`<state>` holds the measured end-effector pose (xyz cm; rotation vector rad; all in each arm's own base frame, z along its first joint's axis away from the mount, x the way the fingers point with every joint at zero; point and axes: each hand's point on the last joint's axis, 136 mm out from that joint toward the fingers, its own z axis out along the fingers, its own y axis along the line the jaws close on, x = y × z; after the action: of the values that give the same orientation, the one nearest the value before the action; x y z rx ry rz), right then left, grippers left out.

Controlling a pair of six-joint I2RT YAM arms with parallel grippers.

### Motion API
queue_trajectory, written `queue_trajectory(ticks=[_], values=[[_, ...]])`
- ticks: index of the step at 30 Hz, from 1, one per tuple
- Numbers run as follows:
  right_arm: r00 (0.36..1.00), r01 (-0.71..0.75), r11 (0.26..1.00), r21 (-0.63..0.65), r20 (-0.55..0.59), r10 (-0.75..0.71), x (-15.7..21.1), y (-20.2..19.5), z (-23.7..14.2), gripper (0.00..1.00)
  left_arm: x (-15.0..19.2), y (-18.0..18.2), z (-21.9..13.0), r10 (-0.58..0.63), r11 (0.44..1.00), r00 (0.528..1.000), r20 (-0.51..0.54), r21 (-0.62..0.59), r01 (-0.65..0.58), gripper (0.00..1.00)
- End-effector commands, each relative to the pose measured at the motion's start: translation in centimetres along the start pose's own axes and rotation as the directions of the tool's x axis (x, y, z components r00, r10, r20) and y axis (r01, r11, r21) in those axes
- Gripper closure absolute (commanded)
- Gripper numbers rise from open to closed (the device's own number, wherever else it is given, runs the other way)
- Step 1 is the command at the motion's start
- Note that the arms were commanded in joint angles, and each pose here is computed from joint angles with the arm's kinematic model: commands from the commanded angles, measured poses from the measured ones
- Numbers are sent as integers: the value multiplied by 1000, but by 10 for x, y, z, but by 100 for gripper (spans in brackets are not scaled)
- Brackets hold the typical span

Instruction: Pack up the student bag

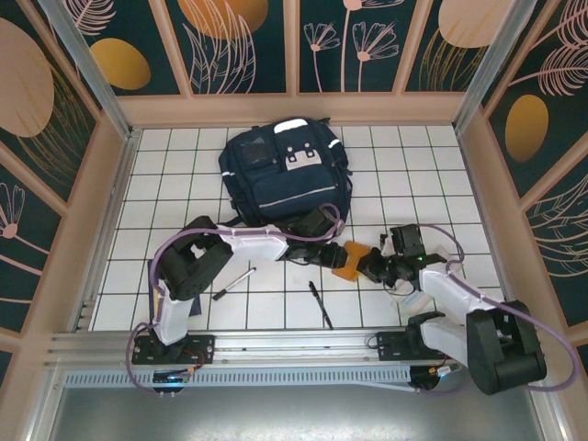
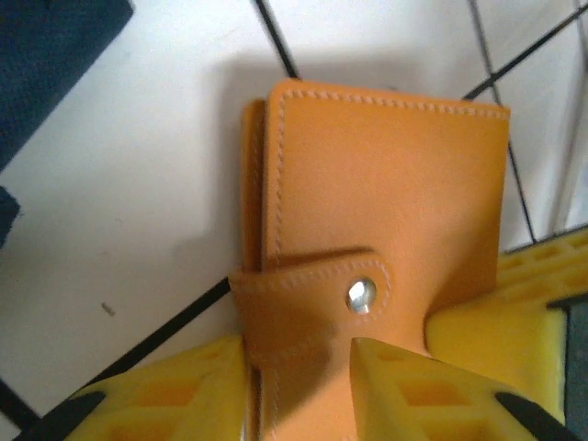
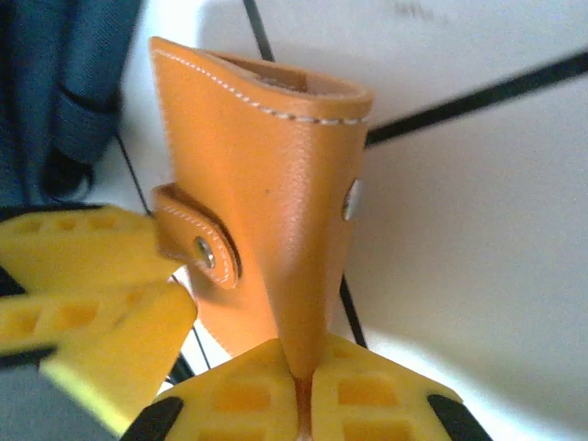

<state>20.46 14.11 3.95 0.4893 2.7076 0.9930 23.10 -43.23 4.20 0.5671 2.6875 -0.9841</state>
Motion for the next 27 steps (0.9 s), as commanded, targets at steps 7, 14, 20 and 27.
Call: queue_trajectory(ticks=[7,14,20,27], values=[[972,94,994,53,212,-103,-56,36,-41,97,-111,-51,-157,303,951,872,386,-187,-248,43],[930,140,986,93,330,-163,-87,54,-70,99,-144,45,-183,527,750,819,225,-577,-325,29],[927,158,982,101,329,-183,-91,54,-77,99,-158,95,-156,487,731,867,102,-591,-341,23],[941,157,983,96,289,-178,-82,46,-72,99,-164,101,-122,539,694,841,-33,-548,-466,20]])
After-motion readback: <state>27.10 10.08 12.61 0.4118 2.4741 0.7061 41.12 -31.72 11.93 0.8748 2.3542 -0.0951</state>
